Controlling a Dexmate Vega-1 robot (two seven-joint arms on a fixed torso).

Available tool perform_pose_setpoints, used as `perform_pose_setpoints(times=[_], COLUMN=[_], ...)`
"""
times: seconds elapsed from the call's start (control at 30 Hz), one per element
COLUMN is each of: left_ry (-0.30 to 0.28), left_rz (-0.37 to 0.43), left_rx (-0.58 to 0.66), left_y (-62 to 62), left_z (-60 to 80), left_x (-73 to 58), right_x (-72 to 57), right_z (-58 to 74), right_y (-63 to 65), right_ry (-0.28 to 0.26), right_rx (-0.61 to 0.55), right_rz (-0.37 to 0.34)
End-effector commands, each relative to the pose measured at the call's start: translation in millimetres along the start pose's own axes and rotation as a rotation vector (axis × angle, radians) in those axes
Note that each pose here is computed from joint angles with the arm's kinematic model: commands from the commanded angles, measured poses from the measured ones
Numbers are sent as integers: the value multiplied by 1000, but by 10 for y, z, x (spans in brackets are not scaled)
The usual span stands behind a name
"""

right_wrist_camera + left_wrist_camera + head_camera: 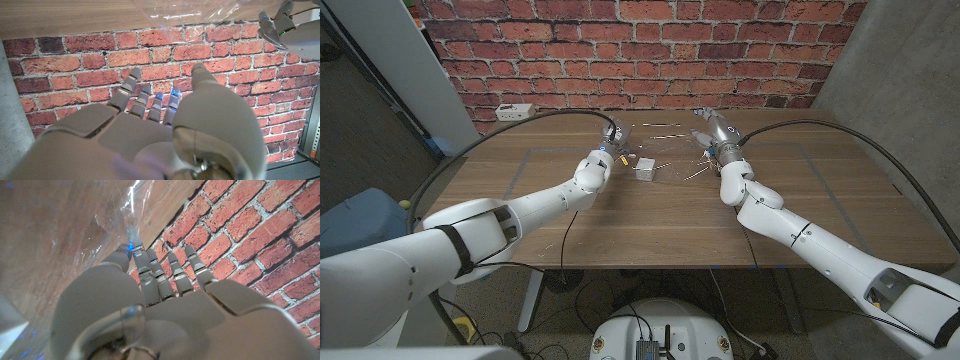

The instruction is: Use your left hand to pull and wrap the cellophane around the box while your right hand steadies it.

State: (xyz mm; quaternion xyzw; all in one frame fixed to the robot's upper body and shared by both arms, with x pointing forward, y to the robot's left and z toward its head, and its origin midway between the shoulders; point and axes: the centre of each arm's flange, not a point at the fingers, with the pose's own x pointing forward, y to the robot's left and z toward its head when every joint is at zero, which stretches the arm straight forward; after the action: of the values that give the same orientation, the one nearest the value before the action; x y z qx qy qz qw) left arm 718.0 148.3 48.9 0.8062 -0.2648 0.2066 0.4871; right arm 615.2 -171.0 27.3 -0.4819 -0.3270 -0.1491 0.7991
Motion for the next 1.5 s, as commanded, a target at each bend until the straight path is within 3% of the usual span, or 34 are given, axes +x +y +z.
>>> perform_pose_setpoints(times=[0.03, 0.23, 0.4, 0.5, 0.7, 0.8, 0.93, 1.23, 1.5], left_ry=[-9, -9, -11, -12, -17, -16, -15, -15, -11], left_rz=[-5, -20, -30, -32, -31, -30, -28, -26, -25], left_rx=[23, 38, 48, 53, 52, 52, 56, 64, 66], left_y=[7, 9, 8, 8, 12, 21, 31, 58, 74], left_z=[42, 58, 79, 91, 106, 105, 106, 113, 100], left_x=[82, 136, 183, 205, 235, 246, 255, 254, 228], right_x=[-72, -150, -185, -172, -65, -9, 47, 116, 153], right_z=[-95, 52, 181, 234, 262, 231, 197, 148, 111], right_y=[-208, -232, -258, -268, -179, -101, 2, 204, 301], right_ry=[-44, -124, -192, -213, -173, -158, -140, -120, -83], right_rx=[47, 49, 34, 19, -16, 21, 25, 11, -25], right_rz=[154, 121, 154, 212, 398, 488, 569, 700, 734])
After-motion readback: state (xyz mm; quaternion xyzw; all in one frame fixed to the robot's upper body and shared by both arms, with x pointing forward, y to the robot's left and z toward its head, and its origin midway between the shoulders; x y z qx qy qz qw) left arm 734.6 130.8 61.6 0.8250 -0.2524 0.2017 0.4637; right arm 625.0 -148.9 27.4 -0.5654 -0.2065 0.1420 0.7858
